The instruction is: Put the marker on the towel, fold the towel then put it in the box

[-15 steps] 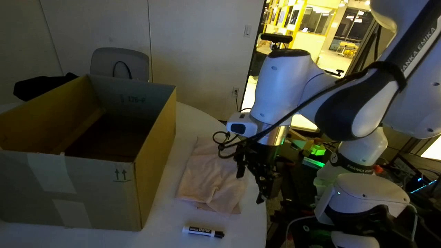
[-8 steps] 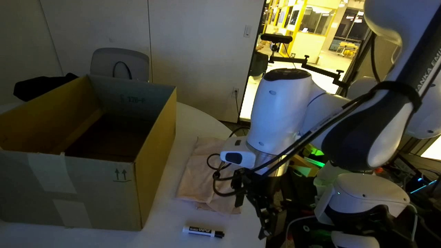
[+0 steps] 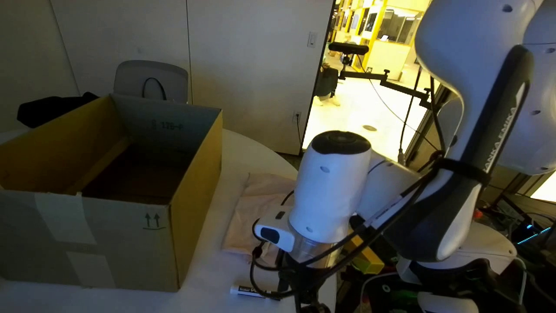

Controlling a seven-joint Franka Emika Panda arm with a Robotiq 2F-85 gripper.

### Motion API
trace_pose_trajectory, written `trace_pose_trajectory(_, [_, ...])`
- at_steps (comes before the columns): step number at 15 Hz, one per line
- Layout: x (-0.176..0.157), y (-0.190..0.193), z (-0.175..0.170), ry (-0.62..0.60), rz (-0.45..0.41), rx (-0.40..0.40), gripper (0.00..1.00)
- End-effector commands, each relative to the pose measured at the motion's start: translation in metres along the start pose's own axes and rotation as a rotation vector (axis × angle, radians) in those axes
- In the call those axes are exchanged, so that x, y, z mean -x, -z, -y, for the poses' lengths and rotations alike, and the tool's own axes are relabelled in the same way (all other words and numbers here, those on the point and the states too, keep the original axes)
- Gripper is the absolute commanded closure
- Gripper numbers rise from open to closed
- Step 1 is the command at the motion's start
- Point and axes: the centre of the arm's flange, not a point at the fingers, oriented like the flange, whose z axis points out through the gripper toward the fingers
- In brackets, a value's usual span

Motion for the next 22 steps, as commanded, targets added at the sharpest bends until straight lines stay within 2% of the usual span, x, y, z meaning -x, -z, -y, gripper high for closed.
trace_pose_trajectory(1, [-0.026,-0.034,0.005,-0.049,-0.025,0.049,0.00])
trace_pose_trajectory(7, [-0.033,-0.063,-0.013,-0.077,0.003,0.109,0.00])
trace_pose_trajectory(13, [-0.038,-0.071,-0.030,-0.095,0.002,0.153,0.00])
trace_pose_trajectory(21, [-0.040,-0.080,-0.051,-0.121,0.024,0.167,0.00])
trace_pose_trajectory(22, [-0.039,-0.081,-0.052,-0.121,0.028,0.166,0.11])
